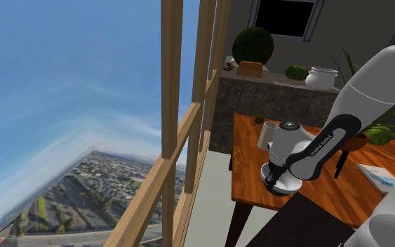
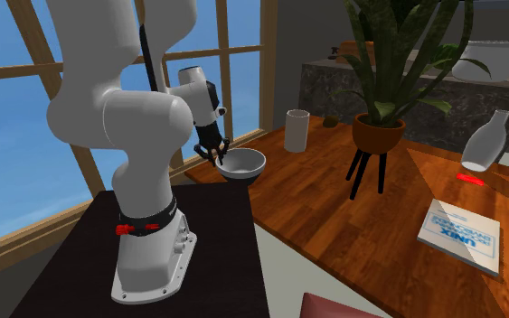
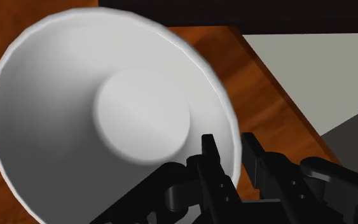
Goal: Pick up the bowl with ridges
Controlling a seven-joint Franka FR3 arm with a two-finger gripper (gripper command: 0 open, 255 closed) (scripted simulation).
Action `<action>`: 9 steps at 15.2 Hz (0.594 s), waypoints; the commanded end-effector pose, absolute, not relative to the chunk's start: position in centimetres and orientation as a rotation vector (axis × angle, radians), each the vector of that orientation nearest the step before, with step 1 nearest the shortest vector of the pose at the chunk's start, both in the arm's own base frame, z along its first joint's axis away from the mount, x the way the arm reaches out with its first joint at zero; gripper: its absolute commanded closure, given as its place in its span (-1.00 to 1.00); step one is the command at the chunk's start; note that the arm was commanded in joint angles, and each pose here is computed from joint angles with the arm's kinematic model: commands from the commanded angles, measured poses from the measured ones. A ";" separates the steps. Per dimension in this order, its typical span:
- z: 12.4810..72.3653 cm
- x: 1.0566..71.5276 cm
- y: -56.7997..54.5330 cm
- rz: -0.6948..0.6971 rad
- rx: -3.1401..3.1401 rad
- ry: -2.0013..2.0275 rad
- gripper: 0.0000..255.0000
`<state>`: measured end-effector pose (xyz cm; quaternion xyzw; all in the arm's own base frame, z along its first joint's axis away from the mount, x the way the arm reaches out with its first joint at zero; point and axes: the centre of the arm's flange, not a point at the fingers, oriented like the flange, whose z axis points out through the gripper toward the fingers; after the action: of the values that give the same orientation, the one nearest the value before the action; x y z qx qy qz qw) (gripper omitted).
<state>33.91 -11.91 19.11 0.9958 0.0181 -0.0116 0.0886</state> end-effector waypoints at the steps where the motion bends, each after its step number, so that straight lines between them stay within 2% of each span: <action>1: 19.1 33.9 -11.9 -0.034 2.964 0.054 1.00; 9: 20.2 33.9 -11.9 -0.034 2.963 0.054 1.00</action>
<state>33.89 -11.95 19.87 0.9958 0.0182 -0.0112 0.0888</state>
